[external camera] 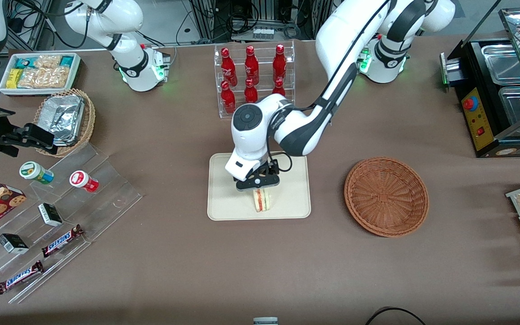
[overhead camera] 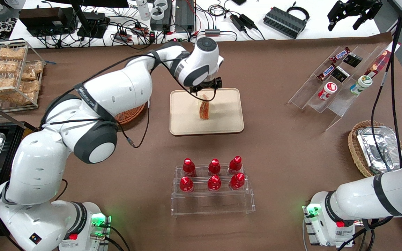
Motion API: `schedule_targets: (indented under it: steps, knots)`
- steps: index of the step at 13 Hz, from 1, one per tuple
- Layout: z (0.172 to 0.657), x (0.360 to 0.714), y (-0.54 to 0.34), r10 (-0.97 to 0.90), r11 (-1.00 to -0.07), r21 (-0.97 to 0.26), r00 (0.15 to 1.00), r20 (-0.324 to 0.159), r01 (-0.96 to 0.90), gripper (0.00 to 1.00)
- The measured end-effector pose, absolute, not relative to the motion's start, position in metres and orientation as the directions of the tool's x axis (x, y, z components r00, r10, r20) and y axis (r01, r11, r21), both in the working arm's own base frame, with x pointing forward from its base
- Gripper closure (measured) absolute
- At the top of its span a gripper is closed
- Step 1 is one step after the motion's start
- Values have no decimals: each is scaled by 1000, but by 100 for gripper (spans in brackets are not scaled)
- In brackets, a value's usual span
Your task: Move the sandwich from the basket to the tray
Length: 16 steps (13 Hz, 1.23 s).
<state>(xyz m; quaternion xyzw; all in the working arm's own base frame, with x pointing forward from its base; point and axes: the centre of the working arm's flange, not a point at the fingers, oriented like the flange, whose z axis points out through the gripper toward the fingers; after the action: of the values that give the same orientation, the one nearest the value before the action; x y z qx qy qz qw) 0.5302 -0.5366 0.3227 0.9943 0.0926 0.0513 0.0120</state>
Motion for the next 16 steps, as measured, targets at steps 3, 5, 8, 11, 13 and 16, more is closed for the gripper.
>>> schedule_targets:
  steps: [3, 5, 8, 11, 13, 16]
  knots:
    - [406, 563, -479, 303, -952, 59, 951, 63, 299, 1]
    - [474, 585, -405, 363, -931, 26, 931, 27, 363, 1]
    - [542, 596, -291, 369, -929, -35, 929, -41, 368, 1]
    - [559, 597, -208, 332, -943, -54, 940, -74, 329, 1]
    - [570, 592, -155, 305, -952, -50, 949, -81, 302, 1]
    - [588, 569, -83, 247, -969, -44, 964, -96, 243, 1]
